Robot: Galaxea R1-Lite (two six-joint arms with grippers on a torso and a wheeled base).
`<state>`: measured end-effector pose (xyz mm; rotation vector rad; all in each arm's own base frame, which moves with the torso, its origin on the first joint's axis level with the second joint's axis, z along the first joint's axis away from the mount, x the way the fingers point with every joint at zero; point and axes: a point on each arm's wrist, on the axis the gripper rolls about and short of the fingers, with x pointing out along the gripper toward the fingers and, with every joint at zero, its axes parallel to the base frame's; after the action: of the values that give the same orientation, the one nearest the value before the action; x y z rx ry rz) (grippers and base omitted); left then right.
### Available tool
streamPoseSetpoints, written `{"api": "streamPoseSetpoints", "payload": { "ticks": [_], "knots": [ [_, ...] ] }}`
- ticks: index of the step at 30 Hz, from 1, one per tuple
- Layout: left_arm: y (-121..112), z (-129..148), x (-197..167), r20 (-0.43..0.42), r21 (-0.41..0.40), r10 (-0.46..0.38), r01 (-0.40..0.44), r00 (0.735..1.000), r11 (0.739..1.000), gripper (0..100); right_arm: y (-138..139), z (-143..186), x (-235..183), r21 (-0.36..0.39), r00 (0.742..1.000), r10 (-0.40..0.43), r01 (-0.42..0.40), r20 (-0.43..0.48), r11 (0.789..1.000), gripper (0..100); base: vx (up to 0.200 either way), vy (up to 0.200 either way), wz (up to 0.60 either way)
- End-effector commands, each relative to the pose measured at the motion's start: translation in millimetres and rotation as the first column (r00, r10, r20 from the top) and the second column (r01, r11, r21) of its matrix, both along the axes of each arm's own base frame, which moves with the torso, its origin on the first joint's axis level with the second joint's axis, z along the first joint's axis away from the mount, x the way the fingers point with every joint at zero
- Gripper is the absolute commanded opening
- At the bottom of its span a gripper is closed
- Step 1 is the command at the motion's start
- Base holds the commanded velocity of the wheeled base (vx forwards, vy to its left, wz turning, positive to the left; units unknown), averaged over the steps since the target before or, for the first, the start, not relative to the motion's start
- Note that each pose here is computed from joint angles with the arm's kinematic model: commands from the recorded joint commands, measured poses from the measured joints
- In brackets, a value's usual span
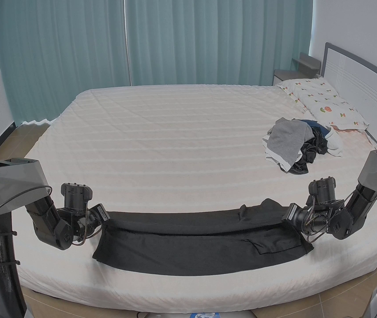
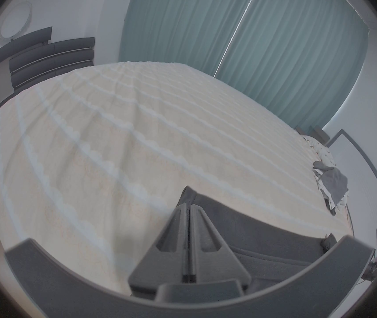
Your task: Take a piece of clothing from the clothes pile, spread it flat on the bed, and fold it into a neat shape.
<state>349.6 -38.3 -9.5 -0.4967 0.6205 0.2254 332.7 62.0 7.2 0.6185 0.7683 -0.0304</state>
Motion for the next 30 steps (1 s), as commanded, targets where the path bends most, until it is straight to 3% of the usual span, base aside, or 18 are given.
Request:
{"api": "streamPoseSetpoints", "payload": {
  "ticks": [1,5,15,16,17,18,24,30],
  "knots": [
    [-1.6,-9.4,-7.2,-0.039,0.006,-0.007,0.007,0.999,1.0,0,-0.2,-13.0,-7.8,-0.025,0.999,0.018,-0.02,-0.051,0.999,0,0.0,0.0,0.0],
    [-1.0,-16.4,-15.3,-0.068,0.016,-0.007,0.008,0.998,1.0,0,-1.7,-23.1,-18.5,-0.062,0.994,0.045,-0.051,-0.097,0.997,0,0.0,0.0,0.0],
    [-4.4,-22.0,-20.7,-0.089,0.018,-0.019,0.021,0.996,1.0,0,-0.5,-28.7,-19.4,-0.068,0.992,0.049,-0.057,-0.115,0.996,0,0.0,0.0,0.0],
    [-4.4,-22.0,-20.7,-0.089,0.018,-0.019,0.021,0.996,1.0,0,-0.5,-28.7,-19.4,-0.068,0.992,0.049,-0.057,-0.115,0.996,100,0.0,0.0,0.0],
    [-5.6,-22.8,-22.4,-0.095,0.02,-0.022,0.024,0.995,1.0,0,0.9,-30.3,-19.3,-0.072,0.992,0.048,-0.056,-0.117,0.996,100,0.0,0.0,0.0],
    [-6.1,-23.0,-22.9,-0.097,0.019,-0.023,0.025,0.995,1.0,100,0.8,-30.3,-20.1,-0.072,0.992,0.048,-0.056,-0.119,0.996,100,0.0,0.0,0.0],
    [-5.2,-19.7,-27.7,-0.099,0.026,-0.016,0.018,0.995,1.0,100,0.7,-8.4,-23.0,-0.05,0.998,0.042,-0.045,-0.052,0.998,100,0.0,0.0,0.0],
    [6.8,8.5,-27.9,-0.019,0.022,0.037,-0.037,0.999,0.999,100,-14.6,30.5,-28.6,-0.004,0.998,-0.016,0.016,0.055,1.0,100,0.0,0.0,0.0]
  ]
}}
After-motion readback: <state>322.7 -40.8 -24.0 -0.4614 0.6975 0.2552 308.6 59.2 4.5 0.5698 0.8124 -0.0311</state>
